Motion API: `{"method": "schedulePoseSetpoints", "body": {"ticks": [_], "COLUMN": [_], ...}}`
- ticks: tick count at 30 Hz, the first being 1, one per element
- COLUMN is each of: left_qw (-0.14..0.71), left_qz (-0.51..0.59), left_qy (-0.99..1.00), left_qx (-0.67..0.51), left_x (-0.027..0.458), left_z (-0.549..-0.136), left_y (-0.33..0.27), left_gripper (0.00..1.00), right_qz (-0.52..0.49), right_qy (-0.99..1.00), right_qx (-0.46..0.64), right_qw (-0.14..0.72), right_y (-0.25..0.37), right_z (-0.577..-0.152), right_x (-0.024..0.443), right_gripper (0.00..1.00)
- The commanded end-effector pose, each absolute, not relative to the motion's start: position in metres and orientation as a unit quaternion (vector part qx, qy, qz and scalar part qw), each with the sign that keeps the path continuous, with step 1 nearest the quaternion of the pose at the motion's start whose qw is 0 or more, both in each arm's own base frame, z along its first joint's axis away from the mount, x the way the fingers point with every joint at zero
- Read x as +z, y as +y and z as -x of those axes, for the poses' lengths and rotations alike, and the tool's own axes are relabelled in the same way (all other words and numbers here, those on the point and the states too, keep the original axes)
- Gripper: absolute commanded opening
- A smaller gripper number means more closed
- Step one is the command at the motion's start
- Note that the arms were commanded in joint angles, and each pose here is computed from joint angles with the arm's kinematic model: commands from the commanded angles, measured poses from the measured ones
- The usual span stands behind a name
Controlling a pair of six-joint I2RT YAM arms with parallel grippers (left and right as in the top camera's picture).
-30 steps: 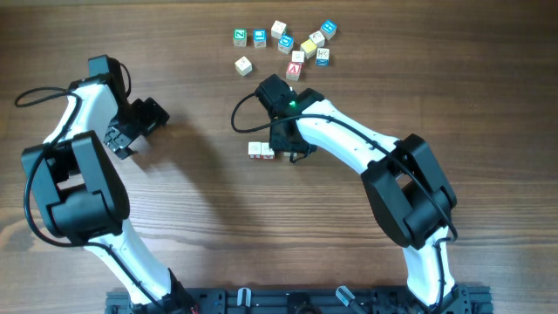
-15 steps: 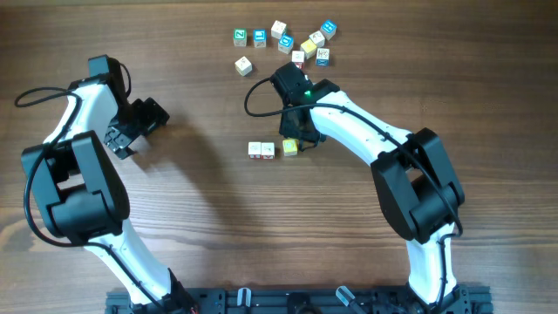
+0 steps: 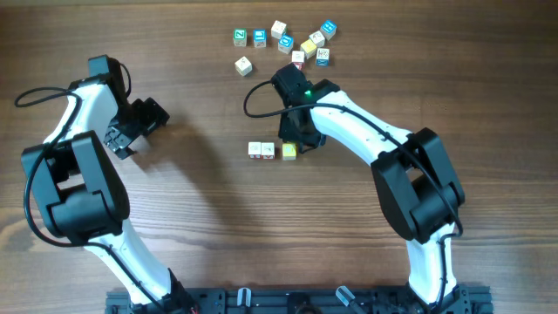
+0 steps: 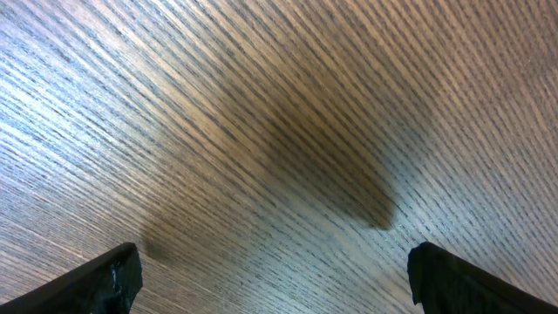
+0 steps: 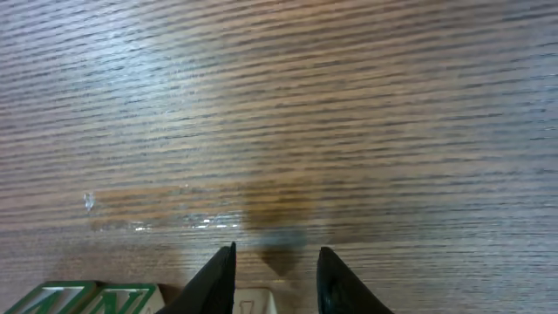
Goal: Form a horizontal line
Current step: 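Push the C block leftward against the N block with the right gripper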
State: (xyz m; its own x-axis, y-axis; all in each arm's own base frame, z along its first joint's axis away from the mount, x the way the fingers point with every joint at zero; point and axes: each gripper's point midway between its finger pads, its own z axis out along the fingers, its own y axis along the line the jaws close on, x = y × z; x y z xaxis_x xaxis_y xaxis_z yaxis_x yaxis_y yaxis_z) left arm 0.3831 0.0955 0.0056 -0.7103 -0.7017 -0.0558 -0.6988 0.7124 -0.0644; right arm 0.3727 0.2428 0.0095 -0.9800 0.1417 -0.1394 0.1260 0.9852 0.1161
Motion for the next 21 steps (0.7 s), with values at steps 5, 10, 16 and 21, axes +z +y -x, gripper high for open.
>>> {"method": "schedulePoseSetpoints", "body": {"ticks": [5,10,16,21], "left_qw": [0.030,0.030,0.030,0.030], "left_qz": [0.378,0.378,0.378,0.378], "left_qy": [0.925,0.925,0.925,0.925], "left_qx": [-0.022,-0.022,-0.022,-0.022], "left_x": [0.001,0.001,0.001,0.001], "left_z": [-0.381,-0.381,-0.381,-0.381], "left_y": [0.095,0.095,0.095,0.095], "left_gripper": [1.00,1.00,1.00,1.00], "right_qz": [-0.087,-0.041,-0.022,-0.020], "right_qy": [0.996,0.993,0.991,0.991], "right_qx": [0.016,0.077,0.107,0.114], "right_qw": [-0.005,-0.084,-0.074,-0.064], "right_y": [0.195,0.216,0.239,0.243], "right_z": [-0.351,-0.319,-0.319,-0.323], "right_x": [0.006,0.011,0.012,0.012], "right_gripper": [0.27,0.11,0.11,0.10]}}
